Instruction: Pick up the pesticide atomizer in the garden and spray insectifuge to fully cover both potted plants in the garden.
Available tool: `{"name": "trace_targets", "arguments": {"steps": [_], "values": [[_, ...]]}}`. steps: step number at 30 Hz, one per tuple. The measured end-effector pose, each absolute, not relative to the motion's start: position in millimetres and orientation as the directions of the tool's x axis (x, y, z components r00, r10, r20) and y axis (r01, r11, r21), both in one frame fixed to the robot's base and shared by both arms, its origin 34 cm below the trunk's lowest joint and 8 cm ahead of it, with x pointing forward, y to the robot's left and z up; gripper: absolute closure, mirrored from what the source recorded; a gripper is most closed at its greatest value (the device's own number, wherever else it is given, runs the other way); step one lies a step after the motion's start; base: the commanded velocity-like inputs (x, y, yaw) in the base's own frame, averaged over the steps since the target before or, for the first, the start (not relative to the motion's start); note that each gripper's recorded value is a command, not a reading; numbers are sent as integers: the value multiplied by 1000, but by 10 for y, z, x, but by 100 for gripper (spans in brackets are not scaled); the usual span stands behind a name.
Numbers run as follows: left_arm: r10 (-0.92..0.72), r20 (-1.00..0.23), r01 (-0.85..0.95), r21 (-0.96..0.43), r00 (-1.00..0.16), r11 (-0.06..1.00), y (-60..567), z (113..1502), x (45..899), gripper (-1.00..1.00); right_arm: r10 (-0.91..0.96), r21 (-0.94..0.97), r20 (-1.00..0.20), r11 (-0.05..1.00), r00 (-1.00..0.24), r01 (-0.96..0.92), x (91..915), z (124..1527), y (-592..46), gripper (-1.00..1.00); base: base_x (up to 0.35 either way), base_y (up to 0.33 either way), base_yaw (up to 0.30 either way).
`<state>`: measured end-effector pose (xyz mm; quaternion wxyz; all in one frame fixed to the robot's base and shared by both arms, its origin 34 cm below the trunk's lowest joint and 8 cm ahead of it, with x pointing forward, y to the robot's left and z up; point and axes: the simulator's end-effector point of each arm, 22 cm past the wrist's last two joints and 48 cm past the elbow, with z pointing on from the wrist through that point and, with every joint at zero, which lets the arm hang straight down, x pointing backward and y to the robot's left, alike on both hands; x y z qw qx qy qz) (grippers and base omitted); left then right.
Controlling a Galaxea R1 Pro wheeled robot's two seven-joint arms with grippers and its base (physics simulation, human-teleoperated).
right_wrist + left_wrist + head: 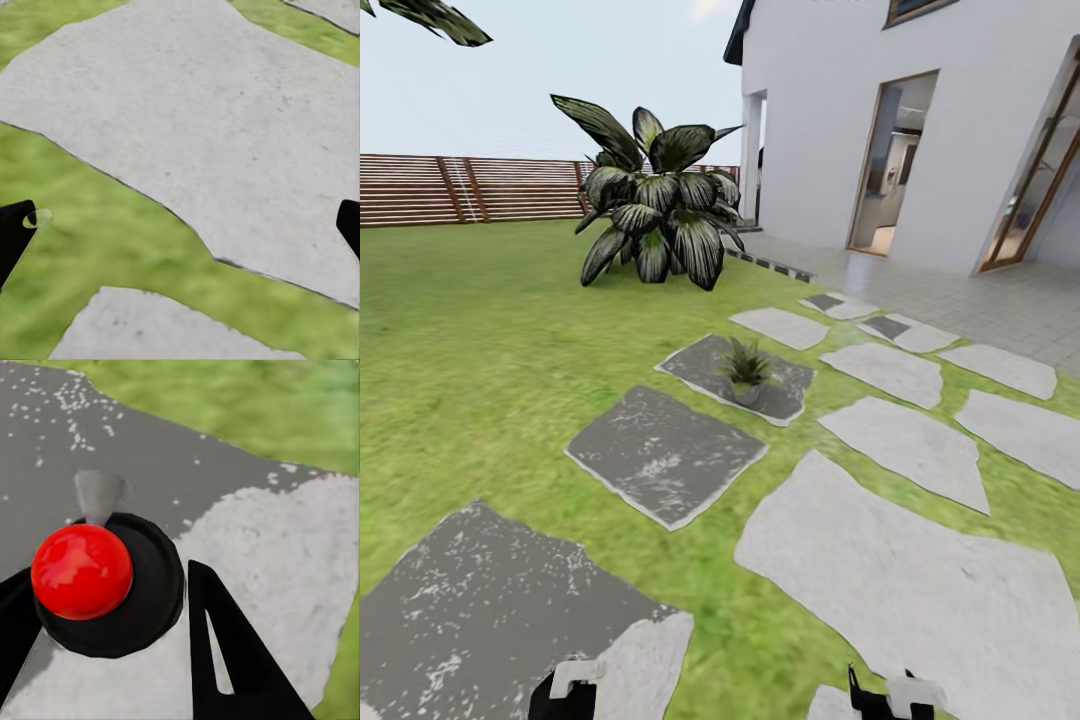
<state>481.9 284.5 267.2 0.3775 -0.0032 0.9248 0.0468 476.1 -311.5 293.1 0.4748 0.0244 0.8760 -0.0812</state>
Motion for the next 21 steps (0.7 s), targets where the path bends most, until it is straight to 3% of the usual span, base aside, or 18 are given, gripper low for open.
{"name": "trace_targets", "arguments": {"steps": [21], "values": [[29,-698,-41,84,-715,996,2845,2672,4819,100,-30,-112,-836,987,-548,117,4762,2927,-3065,-100,338,0,0]]}}
